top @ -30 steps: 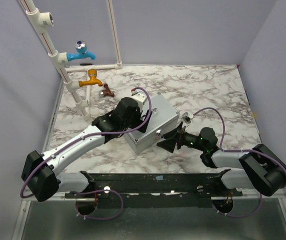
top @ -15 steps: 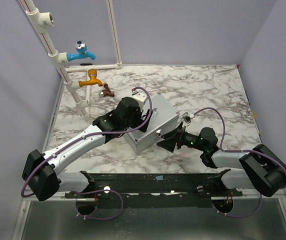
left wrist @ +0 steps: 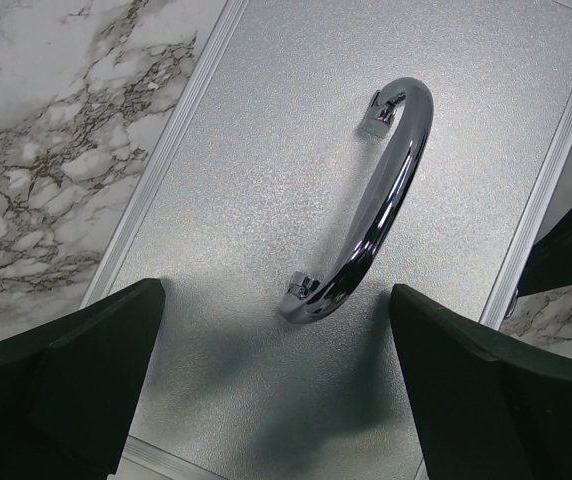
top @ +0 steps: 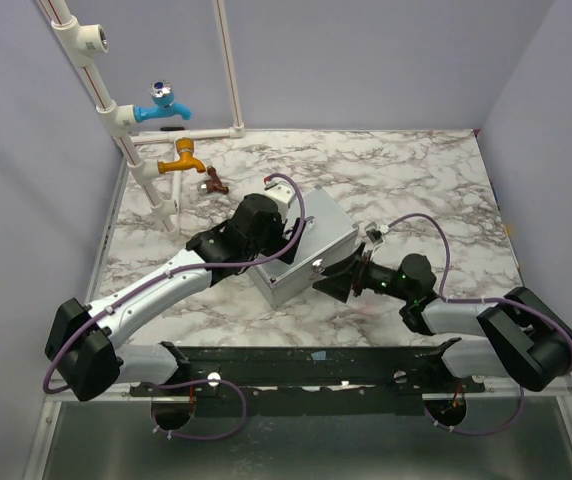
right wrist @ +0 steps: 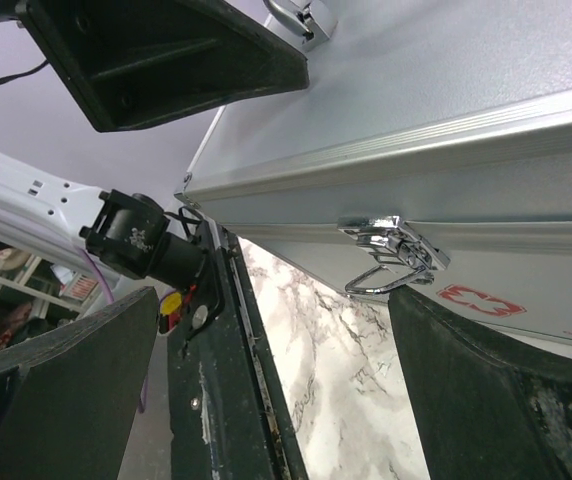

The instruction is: Organize the medicine kit

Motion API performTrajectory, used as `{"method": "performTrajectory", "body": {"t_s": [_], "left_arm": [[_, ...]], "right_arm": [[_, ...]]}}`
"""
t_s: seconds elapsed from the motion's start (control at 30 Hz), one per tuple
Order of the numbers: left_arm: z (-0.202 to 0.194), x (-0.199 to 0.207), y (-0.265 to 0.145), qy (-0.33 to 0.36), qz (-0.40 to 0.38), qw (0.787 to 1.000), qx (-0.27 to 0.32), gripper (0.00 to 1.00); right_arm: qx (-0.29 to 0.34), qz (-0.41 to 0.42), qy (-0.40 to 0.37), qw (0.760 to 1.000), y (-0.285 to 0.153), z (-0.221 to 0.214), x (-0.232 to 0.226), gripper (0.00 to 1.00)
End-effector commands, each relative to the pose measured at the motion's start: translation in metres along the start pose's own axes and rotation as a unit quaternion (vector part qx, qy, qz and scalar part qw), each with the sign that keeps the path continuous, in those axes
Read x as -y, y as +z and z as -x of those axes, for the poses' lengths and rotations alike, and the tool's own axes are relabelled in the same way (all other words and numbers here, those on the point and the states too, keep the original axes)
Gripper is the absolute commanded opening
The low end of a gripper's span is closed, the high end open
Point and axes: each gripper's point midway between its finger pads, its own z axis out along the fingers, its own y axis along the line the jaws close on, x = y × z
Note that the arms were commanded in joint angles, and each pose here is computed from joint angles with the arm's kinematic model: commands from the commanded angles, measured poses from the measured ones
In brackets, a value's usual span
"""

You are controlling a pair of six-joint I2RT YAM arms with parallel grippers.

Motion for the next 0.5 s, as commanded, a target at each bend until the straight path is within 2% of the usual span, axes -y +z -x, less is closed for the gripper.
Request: {"method": "performTrajectory", "body": {"t_s": [0.0,0.47], "left_arm": [[-0.0403,-0.0034,0.0074,0.003,0.008,0.998,-0.067,0.99],[-0.0451,-0.0025,0.0106,0.006,0.006,0.997,-0.078,0.99]], "right_arm": [[0.009,0.028,-0.013,0.999,0.0071,0.0111,-0.0121,1.0],[0.026,0.041,-0.01,0.999,0.0113,0.0205,-0.0169,1.0]]}}
